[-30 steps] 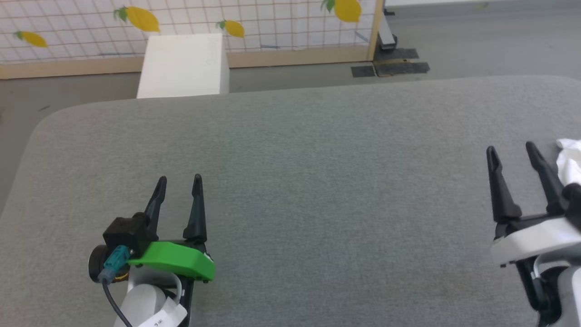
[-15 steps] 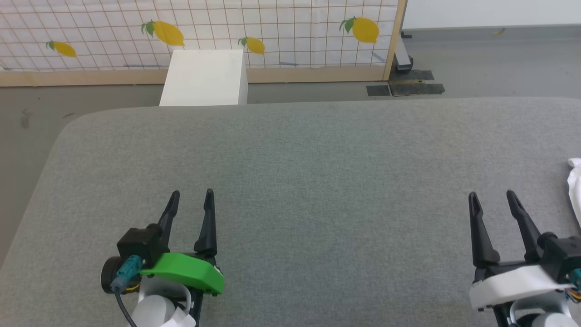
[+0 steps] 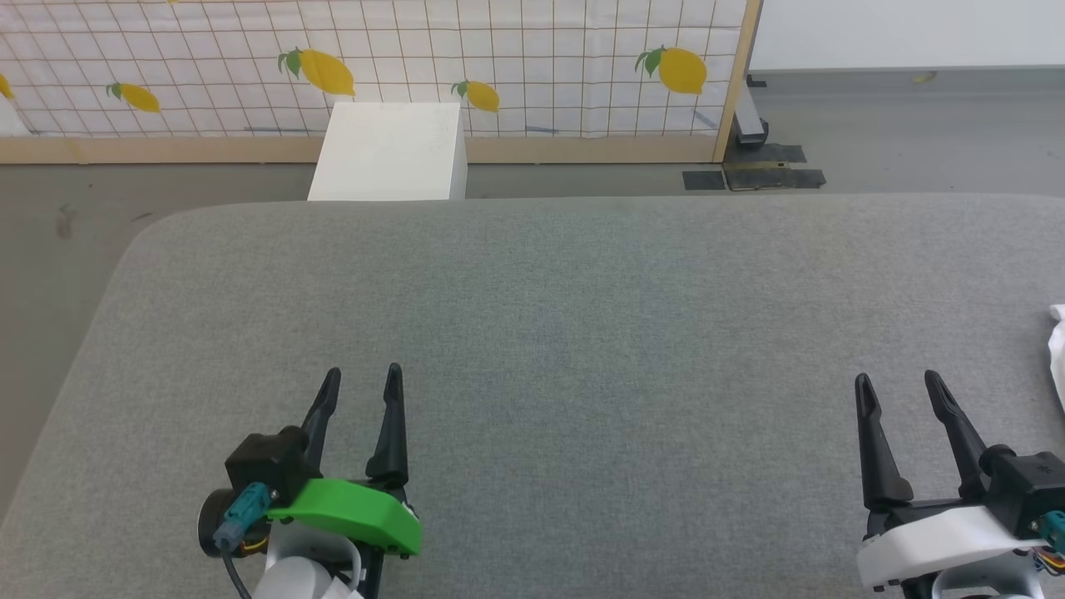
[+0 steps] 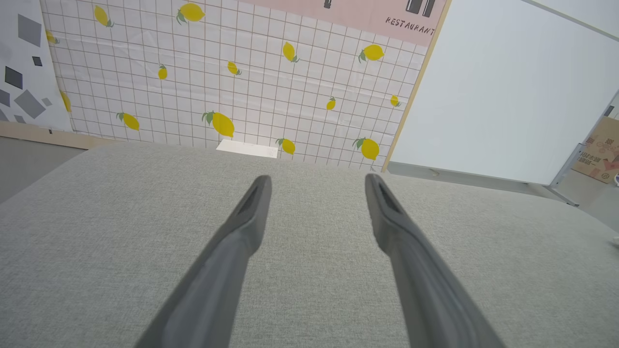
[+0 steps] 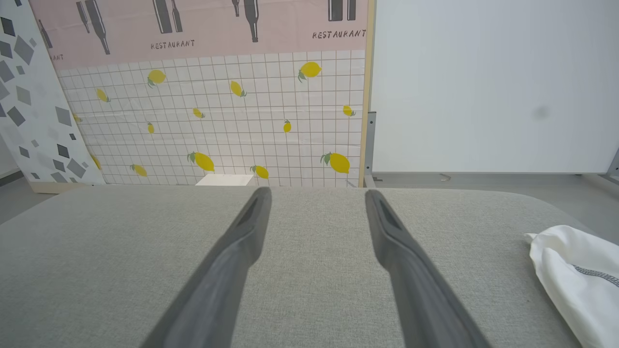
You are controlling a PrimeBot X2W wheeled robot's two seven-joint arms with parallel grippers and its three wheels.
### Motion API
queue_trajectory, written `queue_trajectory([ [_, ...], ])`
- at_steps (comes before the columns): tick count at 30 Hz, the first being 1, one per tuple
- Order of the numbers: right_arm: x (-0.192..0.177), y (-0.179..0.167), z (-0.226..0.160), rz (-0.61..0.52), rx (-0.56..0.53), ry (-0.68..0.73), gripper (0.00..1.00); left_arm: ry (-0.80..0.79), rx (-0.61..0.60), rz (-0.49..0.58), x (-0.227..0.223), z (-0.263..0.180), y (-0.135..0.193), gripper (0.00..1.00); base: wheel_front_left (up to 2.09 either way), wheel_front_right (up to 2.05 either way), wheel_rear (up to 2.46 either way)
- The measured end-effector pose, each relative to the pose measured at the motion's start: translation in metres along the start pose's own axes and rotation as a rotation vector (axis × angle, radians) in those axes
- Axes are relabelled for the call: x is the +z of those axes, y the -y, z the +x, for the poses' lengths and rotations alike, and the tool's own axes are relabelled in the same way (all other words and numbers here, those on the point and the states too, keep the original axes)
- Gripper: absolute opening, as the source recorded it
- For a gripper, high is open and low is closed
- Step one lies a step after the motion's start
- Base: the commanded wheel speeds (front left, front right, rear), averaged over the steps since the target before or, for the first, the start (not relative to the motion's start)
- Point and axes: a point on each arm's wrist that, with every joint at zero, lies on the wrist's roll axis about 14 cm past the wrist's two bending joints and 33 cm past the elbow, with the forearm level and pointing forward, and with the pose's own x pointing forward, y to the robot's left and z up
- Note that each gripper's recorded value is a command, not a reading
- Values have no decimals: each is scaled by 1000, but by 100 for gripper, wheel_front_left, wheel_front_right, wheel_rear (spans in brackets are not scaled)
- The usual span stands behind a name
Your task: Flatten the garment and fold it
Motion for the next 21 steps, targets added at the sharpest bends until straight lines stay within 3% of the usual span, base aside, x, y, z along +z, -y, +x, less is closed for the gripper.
queue_trajectory([
  [9, -3, 1, -1, 2, -3, -9, 100, -3, 4, -1, -1, 2, 1, 100, 0, 0, 0],
  [10, -3, 1, -1, 2, -4, -12, 0, -5, 4, -1, -2, 2, 1, 0, 0, 0, 0],
  [21, -3, 2, -1, 1, -6, -12, 0, -6, 5, -1, -2, 2, 1, 0, 0, 0, 0],
])
